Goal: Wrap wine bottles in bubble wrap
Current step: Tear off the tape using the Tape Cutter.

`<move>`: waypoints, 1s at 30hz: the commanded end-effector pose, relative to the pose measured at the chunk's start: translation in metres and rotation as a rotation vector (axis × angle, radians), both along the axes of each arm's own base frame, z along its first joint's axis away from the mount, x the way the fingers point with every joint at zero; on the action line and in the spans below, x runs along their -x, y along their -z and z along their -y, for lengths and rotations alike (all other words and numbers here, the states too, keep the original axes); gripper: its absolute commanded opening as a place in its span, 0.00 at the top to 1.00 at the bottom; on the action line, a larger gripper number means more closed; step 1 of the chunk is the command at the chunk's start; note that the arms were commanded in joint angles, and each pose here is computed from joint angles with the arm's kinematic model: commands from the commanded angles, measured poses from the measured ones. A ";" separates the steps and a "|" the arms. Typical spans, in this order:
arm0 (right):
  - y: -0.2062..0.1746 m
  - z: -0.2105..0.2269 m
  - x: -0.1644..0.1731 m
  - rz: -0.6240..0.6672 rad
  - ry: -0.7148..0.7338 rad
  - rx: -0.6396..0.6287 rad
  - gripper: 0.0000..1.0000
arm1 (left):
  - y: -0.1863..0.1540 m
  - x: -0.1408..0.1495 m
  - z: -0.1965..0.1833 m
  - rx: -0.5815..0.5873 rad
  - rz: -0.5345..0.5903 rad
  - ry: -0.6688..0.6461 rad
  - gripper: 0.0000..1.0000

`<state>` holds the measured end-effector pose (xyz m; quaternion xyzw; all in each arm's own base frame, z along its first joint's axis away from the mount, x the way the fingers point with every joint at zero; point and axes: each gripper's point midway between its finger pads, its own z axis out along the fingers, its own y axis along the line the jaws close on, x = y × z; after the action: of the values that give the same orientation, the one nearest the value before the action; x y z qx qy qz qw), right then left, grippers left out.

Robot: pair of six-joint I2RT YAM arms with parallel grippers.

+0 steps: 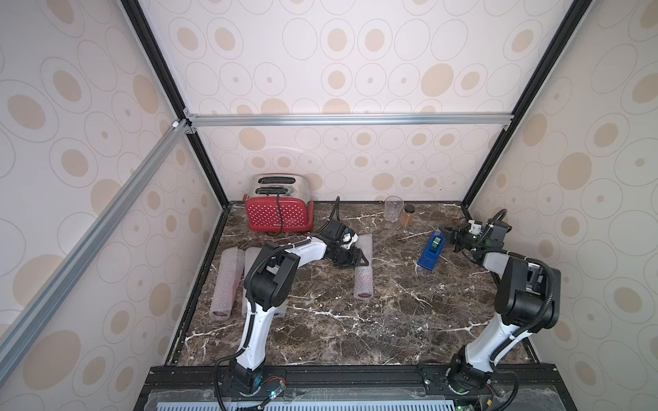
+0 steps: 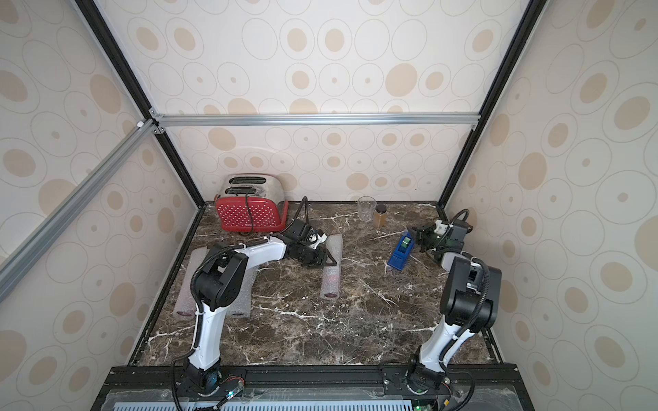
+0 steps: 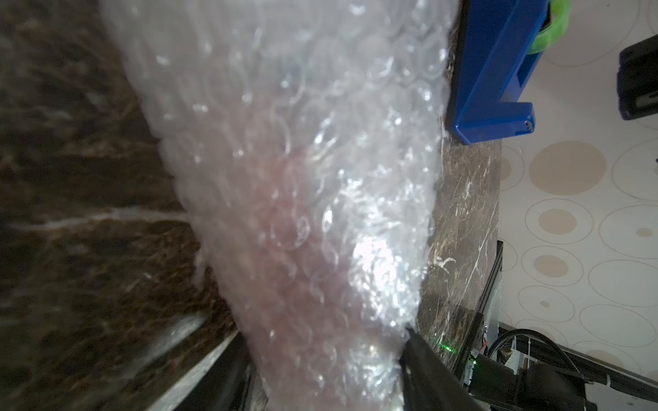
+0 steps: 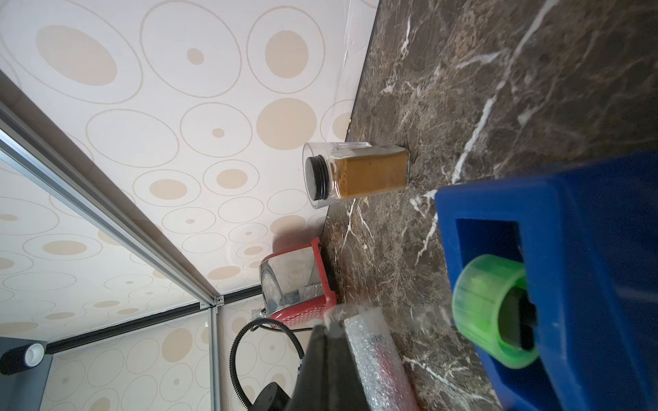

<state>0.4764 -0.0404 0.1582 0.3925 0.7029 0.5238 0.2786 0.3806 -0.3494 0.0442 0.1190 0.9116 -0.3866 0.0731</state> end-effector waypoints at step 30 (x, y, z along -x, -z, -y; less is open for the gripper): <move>-0.049 -0.001 0.006 0.111 0.001 0.052 1.00 | 0.055 0.038 -0.026 -0.202 -0.126 0.022 0.40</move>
<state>0.4688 -0.0377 0.1659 0.3875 0.6978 0.5285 0.2890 0.3800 -0.3512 0.0438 0.1211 0.9125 -0.3833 0.0755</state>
